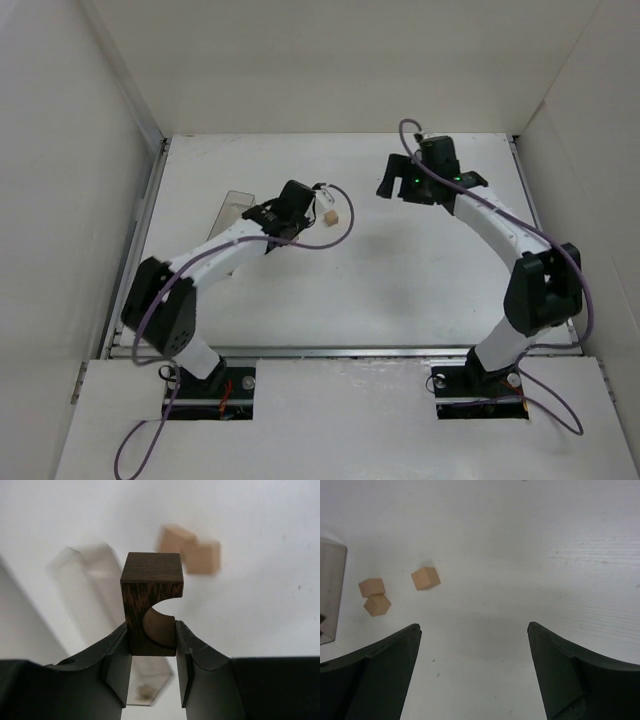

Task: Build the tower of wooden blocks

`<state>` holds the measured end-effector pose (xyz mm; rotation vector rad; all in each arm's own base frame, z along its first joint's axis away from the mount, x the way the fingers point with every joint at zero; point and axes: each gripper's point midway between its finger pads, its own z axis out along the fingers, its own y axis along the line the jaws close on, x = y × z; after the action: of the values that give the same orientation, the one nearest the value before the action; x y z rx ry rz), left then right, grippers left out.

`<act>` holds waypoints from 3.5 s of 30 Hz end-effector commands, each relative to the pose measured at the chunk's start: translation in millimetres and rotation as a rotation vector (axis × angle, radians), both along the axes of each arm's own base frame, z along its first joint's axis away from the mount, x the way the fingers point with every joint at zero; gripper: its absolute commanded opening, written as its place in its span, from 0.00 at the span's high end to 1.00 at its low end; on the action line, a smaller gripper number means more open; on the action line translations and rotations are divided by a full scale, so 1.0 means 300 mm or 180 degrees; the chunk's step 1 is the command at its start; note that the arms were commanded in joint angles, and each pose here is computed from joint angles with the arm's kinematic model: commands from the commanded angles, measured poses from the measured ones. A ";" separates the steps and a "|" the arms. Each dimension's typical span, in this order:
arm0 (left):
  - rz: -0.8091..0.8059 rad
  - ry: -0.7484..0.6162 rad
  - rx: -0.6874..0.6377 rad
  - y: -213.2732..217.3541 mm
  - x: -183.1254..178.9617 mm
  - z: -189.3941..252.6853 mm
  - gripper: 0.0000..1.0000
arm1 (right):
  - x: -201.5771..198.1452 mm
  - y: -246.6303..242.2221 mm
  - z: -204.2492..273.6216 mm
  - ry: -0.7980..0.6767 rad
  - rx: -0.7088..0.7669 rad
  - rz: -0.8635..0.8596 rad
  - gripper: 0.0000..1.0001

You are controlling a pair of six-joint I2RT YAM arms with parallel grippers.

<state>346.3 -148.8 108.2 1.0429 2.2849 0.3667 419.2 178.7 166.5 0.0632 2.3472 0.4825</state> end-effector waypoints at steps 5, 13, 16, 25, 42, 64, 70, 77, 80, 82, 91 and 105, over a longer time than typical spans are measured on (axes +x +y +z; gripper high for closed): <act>-0.1333 -0.2631 0.0363 -0.121 0.030 0.625 1.00 | 0.003 -0.023 0.343 -0.0917 0.0242 0.0583 0.04; -0.1297 -0.3465 0.0774 -0.248 0.048 0.740 1.00 | -0.137 0.105 0.499 -0.1230 0.0951 0.1309 0.03; -0.1188 -0.3879 0.0874 -0.274 0.025 0.778 1.00 | -0.205 0.130 0.539 -0.1282 0.1183 0.1498 0.03; -0.1065 -0.4482 0.0963 -0.302 -0.047 0.836 1.00 | -0.258 0.174 0.558 -0.1253 0.1688 0.1729 0.04; -0.1186 -0.4107 0.0745 -0.357 -0.052 0.740 1.00 | -0.265 0.335 0.603 -0.1439 0.2010 0.2189 0.11; -0.1251 -0.3920 0.0771 -0.368 -0.050 0.697 1.00 | -0.238 0.412 0.529 -0.0811 0.2347 0.1972 0.30; -0.1241 -0.3888 0.0798 -0.365 -0.048 0.690 1.00 | -0.245 0.425 0.547 -0.0723 0.2564 0.1999 0.47; -0.1222 -0.3825 0.0853 -0.361 -0.042 0.670 1.00 | -0.258 0.419 0.554 -0.0745 0.2546 0.2011 0.82; -0.1143 -0.3818 0.0825 -0.353 -0.040 0.677 1.00 | -0.265 0.415 0.541 -0.0717 0.2484 0.2012 0.95; -0.1113 -0.3772 0.0825 -0.359 -0.031 0.674 0.91 | -0.260 0.412 0.522 -0.0705 0.2420 0.1988 1.00; -0.0962 -0.3106 0.0683 -0.336 -0.016 0.574 0.00 | -0.203 0.328 0.489 -0.0752 0.2179 0.1759 1.00; -0.1169 -0.0362 -0.1270 -0.331 -0.112 0.422 0.01 | -0.123 0.213 0.391 -0.0833 0.1835 0.1749 1.00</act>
<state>355.2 -233.1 254.7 1.1318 1.6466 0.2567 382.0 242.3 265.8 -0.2449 1.9642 1.3537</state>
